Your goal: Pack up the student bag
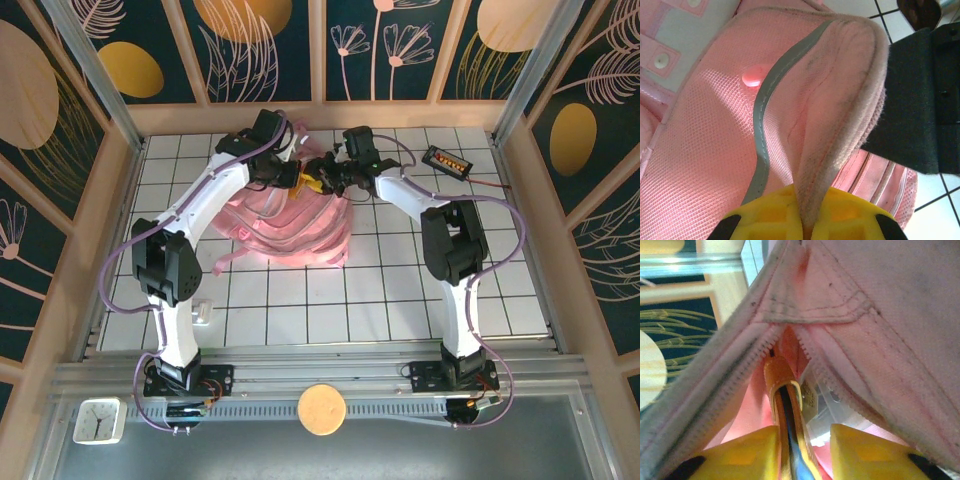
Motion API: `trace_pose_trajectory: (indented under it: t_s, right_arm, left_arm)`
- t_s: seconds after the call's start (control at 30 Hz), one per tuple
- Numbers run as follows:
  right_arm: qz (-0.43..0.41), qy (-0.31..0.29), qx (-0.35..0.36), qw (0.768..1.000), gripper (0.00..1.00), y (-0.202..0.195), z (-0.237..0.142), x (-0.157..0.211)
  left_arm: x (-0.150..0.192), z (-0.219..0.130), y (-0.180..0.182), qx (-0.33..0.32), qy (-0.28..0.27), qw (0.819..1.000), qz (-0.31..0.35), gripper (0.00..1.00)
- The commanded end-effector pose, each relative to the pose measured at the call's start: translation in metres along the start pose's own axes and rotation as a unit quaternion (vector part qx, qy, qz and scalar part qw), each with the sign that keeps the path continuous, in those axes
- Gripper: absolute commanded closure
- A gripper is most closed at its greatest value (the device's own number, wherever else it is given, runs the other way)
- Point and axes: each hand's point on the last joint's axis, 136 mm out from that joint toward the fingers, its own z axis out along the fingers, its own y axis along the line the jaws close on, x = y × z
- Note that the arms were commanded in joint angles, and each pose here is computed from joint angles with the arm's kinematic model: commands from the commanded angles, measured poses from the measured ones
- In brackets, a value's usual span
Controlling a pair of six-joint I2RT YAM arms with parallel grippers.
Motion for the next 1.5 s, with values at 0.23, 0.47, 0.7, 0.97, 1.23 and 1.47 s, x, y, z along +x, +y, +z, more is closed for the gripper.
trace_pose_trajectory:
  t_s: [0.23, 0.47, 0.7, 0.97, 1.23, 1.47]
  right_arm:
    - [-0.022, -0.045, 0.017, 0.999, 0.46, 0.012, -0.071, 0.019]
    - [-0.025, -0.083, 0.065, 0.994, 0.35, -0.008, -0.123, 0.033]
    - [-0.133, -0.080, 0.136, 0.979, 0.01, -0.003, -0.117, 0.060]
    - [-0.137, -0.034, 0.109, 0.984, 0.01, -0.001, -0.079, 0.088]
    - [-0.187, 0.012, 0.159, 0.969, 0.02, -0.003, -0.044, 0.116]
    - [-0.183, 0.012, 0.153, 0.971, 0.02, 0.002, -0.040, 0.121]
  left_arm:
    - [-0.024, -0.006, -0.025, 0.038, -0.033, 0.999, 0.001, 0.47]
    - [-0.022, -0.039, -0.008, -0.011, -0.066, 0.998, 0.006, 0.01]
    - [0.024, -0.079, 0.062, -0.029, -0.110, 0.980, -0.163, 0.01]
    - [0.088, -0.054, 0.117, 0.173, -0.128, 0.891, -0.399, 0.08]
    - [0.092, -0.023, 0.137, 0.185, -0.116, 0.881, -0.420, 0.26]
    - [0.097, 0.002, 0.151, 0.175, -0.108, 0.876, -0.436, 0.37]
